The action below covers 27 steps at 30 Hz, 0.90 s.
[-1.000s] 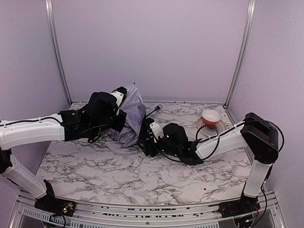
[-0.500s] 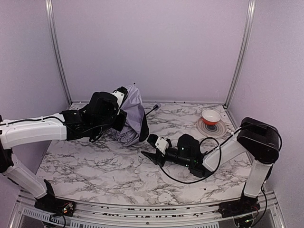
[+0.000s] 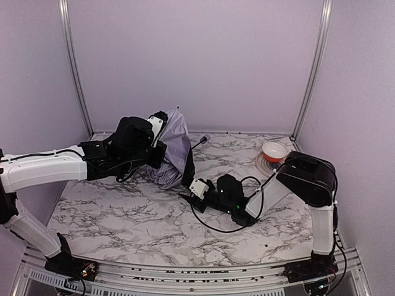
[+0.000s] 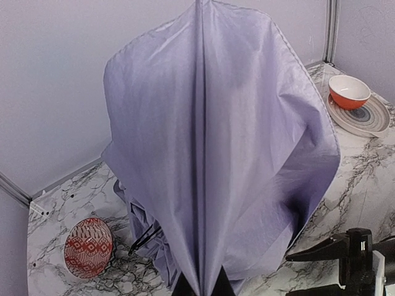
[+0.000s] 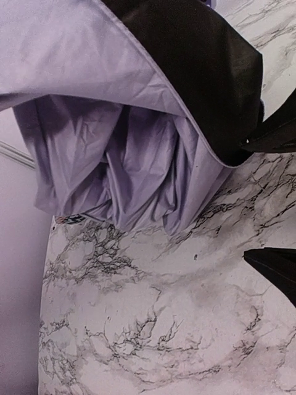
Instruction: Put away the umbrella
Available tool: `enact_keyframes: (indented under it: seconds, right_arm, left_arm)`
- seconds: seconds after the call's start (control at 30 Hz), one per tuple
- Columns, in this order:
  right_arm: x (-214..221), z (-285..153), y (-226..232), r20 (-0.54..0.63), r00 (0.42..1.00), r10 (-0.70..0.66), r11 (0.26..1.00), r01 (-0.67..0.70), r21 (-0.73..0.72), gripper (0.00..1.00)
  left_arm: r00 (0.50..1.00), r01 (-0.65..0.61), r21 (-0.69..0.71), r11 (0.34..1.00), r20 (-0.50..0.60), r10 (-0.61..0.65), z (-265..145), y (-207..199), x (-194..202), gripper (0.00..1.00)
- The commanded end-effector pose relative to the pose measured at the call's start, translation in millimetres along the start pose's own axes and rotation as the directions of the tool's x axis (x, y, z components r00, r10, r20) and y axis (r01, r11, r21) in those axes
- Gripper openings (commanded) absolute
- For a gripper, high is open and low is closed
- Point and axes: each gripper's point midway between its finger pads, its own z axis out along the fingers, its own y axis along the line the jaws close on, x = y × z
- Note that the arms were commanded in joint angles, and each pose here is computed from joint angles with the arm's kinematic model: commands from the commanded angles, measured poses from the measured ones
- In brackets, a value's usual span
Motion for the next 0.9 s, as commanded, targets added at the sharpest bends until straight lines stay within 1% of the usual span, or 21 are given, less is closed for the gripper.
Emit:
enact_keyframes:
  seconds: [0.0, 0.1, 0.2, 0.33, 0.4, 0.47, 0.57, 0.73, 0.87]
  right_arm:
    - [5.7, 9.2, -15.7, 0.003, 1.000, 0.011, 0.999, -0.012, 0.050, 0.50]
    - [9.5, 17.3, -16.8, -0.005, 1.000, -0.003, 0.999, 0.003, 0.050, 0.50]
    - [13.2, 26.7, -19.5, -0.022, 0.999, 0.027, 0.999, -0.026, 0.029, 0.50]
    - [21.6, 28.2, -25.5, -0.046, 0.998, 0.041, 0.998, -0.038, 0.055, 0.50]
    - [28.3, 31.0, -27.4, -0.067, 0.997, 0.046, 0.997, -0.042, 0.063, 0.48]
    - [34.3, 34.3, -30.6, -0.085, 0.995, 0.054, 0.996, -0.047, 0.081, 0.43]
    - [35.3, 37.2, -34.5, -0.094, 0.993, 0.068, 0.994, -0.059, 0.097, 0.32]
    - [37.7, 33.2, -41.0, -0.106, 0.989, 0.098, 0.989, -0.085, 0.125, 0.00]
    - [23.0, 25.3, -39.7, -0.085, 0.990, 0.109, 0.991, -0.101, 0.093, 0.00]
  left_arm:
    - [0.994, 0.047, 0.024, 0.999, 0.102, -0.049, -6.7, 0.8, -38.3, 0.00]
    - [0.993, 0.047, 0.045, 0.998, 0.105, -0.051, -9.1, -1.6, -40.4, 0.00]
    - [0.994, 0.037, 0.054, 0.998, 0.101, -0.043, -7.8, -3.9, -38.6, 0.00]
    - [0.994, 0.036, 0.069, 0.997, 0.104, -0.043, -7.9, -6.5, -40.0, 0.00]
    - [0.993, 0.035, 0.079, 0.996, 0.107, -0.043, -8.8, -8.1, -41.7, 0.00]
    - [0.993, 0.031, 0.082, 0.996, 0.107, -0.040, -8.7, -8.6, -41.6, 0.00]
    - [0.994, 0.024, 0.080, 0.996, 0.107, -0.033, -8.6, -8.4, -41.1, 0.00]
    - [0.994, 0.019, 0.074, 0.997, 0.106, -0.026, -9.8, -6.1, -39.4, 0.00]
    - [0.995, 0.006, 0.055, 0.998, 0.094, -0.011, -5.5, -2.0, -34.2, 0.00]
